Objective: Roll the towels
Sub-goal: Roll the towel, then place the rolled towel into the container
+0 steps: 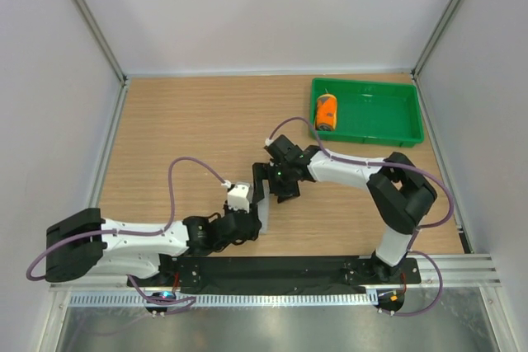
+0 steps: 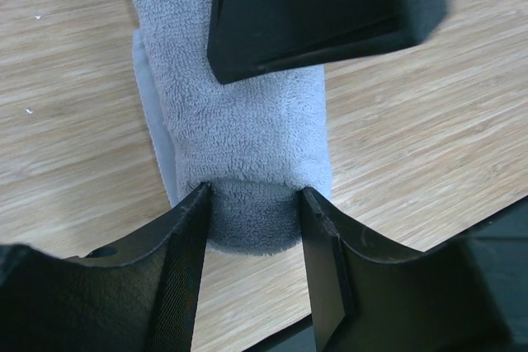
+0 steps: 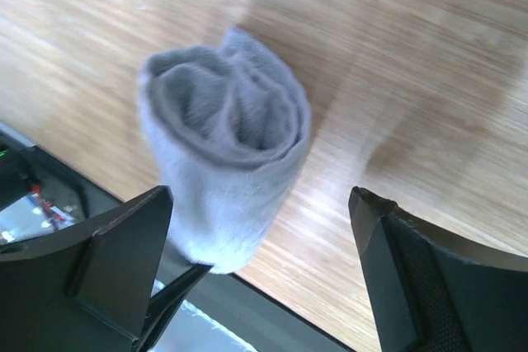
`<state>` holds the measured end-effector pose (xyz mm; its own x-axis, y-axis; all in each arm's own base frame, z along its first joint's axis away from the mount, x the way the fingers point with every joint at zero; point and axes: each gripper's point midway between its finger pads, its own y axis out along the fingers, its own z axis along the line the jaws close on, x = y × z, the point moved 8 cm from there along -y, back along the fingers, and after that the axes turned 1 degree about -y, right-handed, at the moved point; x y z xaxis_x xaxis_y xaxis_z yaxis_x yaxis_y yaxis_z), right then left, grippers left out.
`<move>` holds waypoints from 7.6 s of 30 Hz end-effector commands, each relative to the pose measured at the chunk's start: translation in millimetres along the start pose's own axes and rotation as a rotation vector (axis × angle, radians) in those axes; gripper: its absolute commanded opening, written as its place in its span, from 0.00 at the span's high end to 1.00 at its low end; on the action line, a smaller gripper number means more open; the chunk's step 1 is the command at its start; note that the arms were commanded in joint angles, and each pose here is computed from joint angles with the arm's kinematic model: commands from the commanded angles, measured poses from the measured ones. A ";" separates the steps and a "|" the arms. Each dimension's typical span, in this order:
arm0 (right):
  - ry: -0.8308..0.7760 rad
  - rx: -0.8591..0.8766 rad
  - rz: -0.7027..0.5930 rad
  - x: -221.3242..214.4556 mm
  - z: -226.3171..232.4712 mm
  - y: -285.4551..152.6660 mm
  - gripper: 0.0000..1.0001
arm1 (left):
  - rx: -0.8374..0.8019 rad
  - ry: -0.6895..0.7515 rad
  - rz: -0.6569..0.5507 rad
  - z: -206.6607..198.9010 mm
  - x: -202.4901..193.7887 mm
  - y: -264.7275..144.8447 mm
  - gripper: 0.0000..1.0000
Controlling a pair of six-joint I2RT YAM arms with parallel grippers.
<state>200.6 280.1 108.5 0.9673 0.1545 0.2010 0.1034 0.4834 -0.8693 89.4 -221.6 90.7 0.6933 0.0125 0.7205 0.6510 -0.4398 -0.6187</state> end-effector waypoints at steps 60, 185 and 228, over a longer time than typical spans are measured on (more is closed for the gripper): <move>-0.158 0.343 -0.380 58.6 25.7 -84.5 0.95 | -0.044 0.014 -0.059 16.6 68.8 -70.8 0.39; -0.065 -0.067 -0.834 89.4 -89.4 -239.4 0.23 | 0.578 -0.089 -0.481 131.9 224.4 -88.7 0.00; -0.091 -0.085 -0.851 76.6 -89.7 -241.4 0.22 | 0.445 0.064 -0.598 262.1 162.7 37.3 0.00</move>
<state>268.9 98.7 283.7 0.5791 -0.1625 0.7989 0.7756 0.4116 -0.4785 300.2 -1.3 87.2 0.2615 0.1076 0.9592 0.9628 0.0407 -0.2671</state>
